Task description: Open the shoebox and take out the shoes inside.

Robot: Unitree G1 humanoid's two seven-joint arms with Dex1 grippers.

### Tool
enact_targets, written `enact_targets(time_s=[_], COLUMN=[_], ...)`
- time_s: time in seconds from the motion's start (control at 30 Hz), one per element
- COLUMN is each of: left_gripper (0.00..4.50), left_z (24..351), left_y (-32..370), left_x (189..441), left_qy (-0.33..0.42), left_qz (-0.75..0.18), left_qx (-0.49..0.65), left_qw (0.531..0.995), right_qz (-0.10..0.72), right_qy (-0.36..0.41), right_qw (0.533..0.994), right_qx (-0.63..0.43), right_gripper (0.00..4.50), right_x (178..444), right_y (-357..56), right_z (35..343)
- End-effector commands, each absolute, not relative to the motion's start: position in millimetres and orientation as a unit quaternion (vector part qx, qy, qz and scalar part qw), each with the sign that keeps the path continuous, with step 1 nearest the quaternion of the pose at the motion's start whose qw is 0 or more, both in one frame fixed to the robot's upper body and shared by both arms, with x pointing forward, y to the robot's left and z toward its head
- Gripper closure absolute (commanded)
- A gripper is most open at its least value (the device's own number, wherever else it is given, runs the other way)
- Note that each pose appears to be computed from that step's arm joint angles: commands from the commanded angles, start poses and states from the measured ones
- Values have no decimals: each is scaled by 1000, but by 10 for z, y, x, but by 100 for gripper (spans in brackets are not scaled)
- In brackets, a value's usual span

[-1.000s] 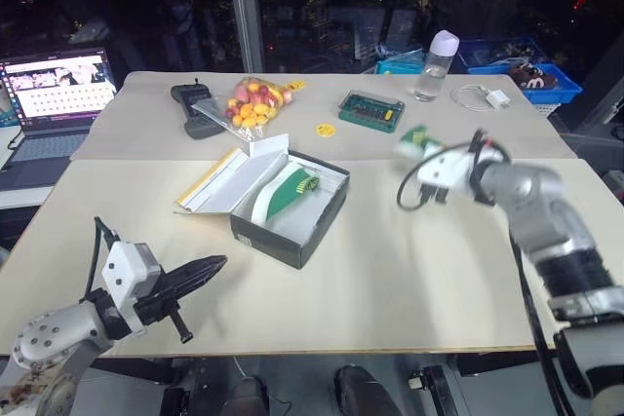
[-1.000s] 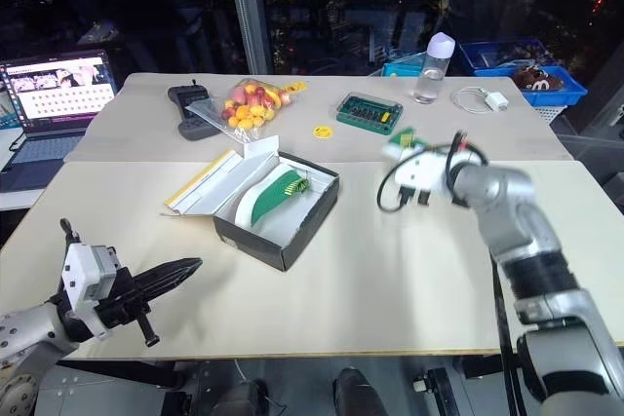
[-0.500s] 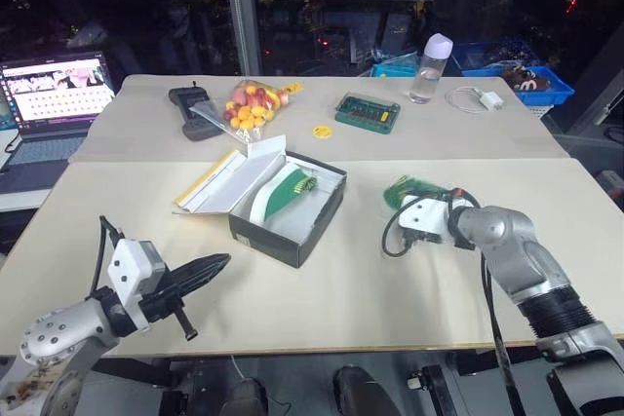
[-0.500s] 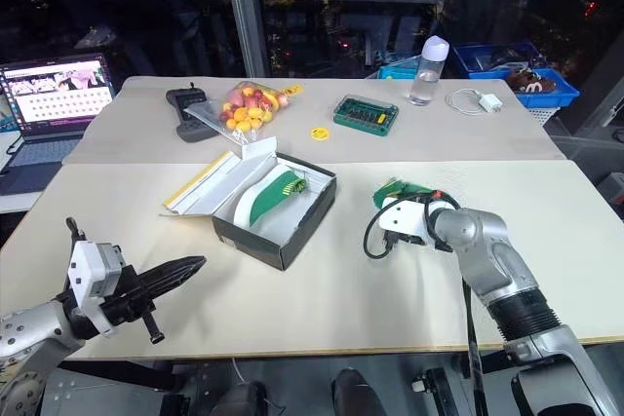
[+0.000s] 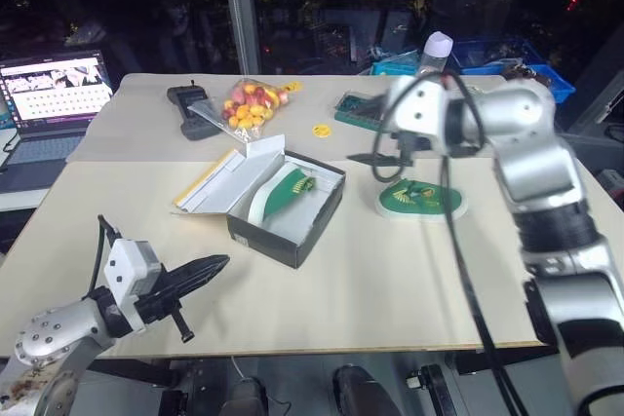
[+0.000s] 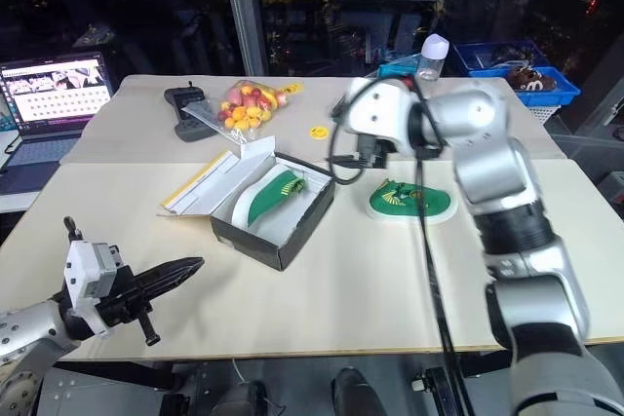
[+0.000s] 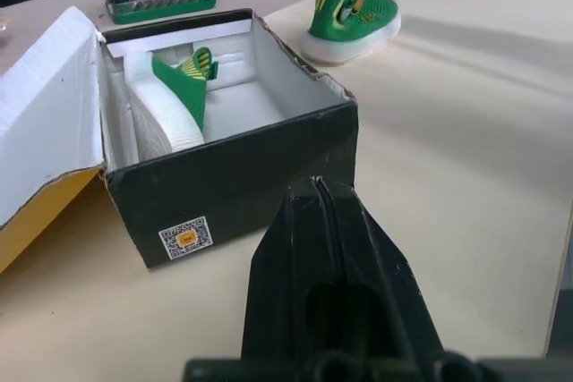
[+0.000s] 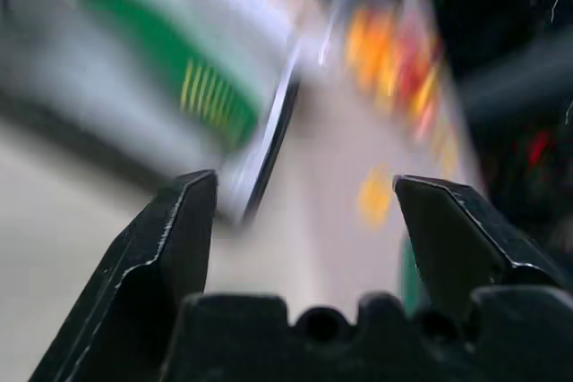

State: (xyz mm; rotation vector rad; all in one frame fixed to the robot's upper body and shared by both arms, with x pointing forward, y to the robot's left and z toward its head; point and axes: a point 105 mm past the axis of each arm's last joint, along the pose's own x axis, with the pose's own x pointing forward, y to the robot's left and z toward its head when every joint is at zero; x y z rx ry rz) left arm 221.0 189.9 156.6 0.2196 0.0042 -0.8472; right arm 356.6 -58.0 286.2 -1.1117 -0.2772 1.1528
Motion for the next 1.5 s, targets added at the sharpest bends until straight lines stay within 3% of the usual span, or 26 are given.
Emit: enact_targets(time_s=[0.03, 0.1, 0.3, 0.63, 0.87, 1.07, 1.17, 1.33, 1.4, 1.5], left_gripper=[450, 450, 450, 450, 450, 450, 450, 450, 450, 450], left_z=[1604, 1605, 1590, 1567, 1568, 1575, 1554, 1515, 1499, 1482], left_y=[1888, 1888, 1878, 1878, 1880, 1886, 1899, 1917, 1929, 1945], left_x=[2226, 2228, 2192, 2136, 2117, 2125, 2123, 2124, 2128, 2131], left_qy=[-7, -7, -5, -2, -2, -4, -3, -1, 0, 1], left_qz=[-406, -403, -401, -394, -391, -387, -387, -388, -388, -389], left_qx=[113, 112, 110, 107, 106, 107, 106, 105, 105, 106], left_qw=[907, 908, 910, 913, 914, 916, 916, 916, 916, 915], right_qz=[558, 563, 577, 556, 569, 569, 564, 560, 559, 561], right_qy=[-150, -149, -164, -188, -181, -167, -169, -177, -187, -197], right_qw=[578, 539, 487, 457, 422, 429, 440, 449, 457, 474], right_qx=[-576, -609, -634, -669, -682, -681, -678, -673, -666, -649], right_gripper=[75, 75, 75, 75, 75, 75, 146, 324, 373, 373], right_x=[3537, 3575, 3624, 3748, 3711, 3754, 3779, 3785, 3776, 3766], right_y=[-92, -2, 259, 458, 603, 545, 529, 548, 567, 570], right_z=[2489, 2302, 2086, 2142, 1792, 1670, 1695, 1738, 1781, 1921])
